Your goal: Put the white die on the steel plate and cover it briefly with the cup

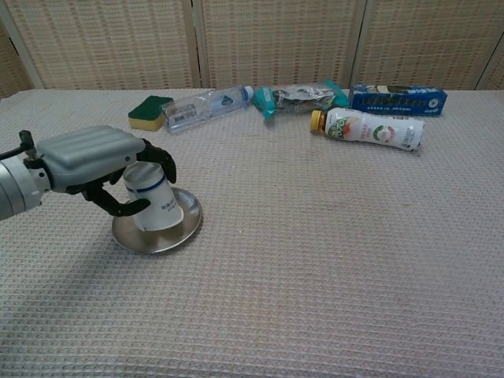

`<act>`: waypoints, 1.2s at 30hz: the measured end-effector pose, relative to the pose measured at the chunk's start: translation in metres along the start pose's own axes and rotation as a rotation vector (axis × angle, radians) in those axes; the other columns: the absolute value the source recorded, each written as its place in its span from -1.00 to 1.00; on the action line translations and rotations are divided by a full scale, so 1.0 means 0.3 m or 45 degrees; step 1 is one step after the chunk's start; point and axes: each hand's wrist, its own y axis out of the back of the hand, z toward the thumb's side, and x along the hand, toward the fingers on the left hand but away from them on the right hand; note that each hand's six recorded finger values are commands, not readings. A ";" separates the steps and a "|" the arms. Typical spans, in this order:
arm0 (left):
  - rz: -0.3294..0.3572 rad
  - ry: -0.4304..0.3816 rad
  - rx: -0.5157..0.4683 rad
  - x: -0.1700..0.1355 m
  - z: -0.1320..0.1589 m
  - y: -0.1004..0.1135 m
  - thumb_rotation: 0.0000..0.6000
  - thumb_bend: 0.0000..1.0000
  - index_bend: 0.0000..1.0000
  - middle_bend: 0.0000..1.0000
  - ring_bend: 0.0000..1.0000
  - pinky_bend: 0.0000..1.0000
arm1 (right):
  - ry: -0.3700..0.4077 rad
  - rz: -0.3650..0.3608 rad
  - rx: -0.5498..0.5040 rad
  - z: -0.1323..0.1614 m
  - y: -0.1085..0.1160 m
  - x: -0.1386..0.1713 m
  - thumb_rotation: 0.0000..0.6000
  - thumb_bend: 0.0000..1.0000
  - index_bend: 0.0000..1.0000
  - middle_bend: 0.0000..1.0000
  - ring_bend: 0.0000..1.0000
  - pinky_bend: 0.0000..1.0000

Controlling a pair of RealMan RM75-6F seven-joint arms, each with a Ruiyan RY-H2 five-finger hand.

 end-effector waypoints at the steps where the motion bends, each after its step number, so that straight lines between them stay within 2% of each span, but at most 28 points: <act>1: -0.005 -0.003 0.002 0.002 0.002 -0.006 1.00 -0.15 -0.34 -0.30 -0.51 0.20 | 0.000 0.000 0.000 0.000 0.000 0.000 0.79 -0.62 -1.00 -1.00 -1.00 -1.00; 8: -0.020 0.000 0.096 0.017 -0.007 -0.038 1.00 -0.15 -0.32 -0.27 -0.47 0.22 | -0.002 0.004 0.002 -0.001 -0.002 0.000 0.78 -0.62 -1.00 -1.00 -1.00 -1.00; 13: 0.013 0.048 0.155 0.017 -0.043 -0.035 1.00 -0.15 -0.30 -0.24 -0.44 0.24 | -0.005 0.009 0.002 -0.003 -0.005 -0.003 0.78 -0.62 -1.00 -1.00 -1.00 -1.00; 20: -0.018 0.112 0.202 -0.003 -0.099 -0.048 1.00 -0.15 -0.30 -0.19 -0.37 0.25 | -0.005 0.015 0.004 -0.001 -0.009 -0.004 0.78 -0.62 -1.00 -1.00 -1.00 -1.00; 25: -0.050 0.094 0.134 -0.020 -0.084 -0.056 1.00 -0.15 -0.30 -0.18 -0.35 0.27 | -0.005 0.013 0.004 -0.001 -0.009 -0.002 0.78 -0.62 -1.00 -1.00 -1.00 -1.00; 31: -0.061 0.007 0.004 -0.047 -0.025 -0.037 1.00 -0.15 -0.30 -0.17 -0.35 0.27 | -0.005 0.022 0.008 0.000 -0.015 -0.003 0.78 -0.62 -1.00 -1.00 -1.00 -1.00; 36: -0.041 0.014 0.011 -0.039 -0.046 -0.028 1.00 -0.14 -0.30 -0.17 -0.35 0.26 | -0.007 0.029 0.012 0.001 -0.020 -0.004 0.78 -0.62 -1.00 -1.00 -1.00 -1.00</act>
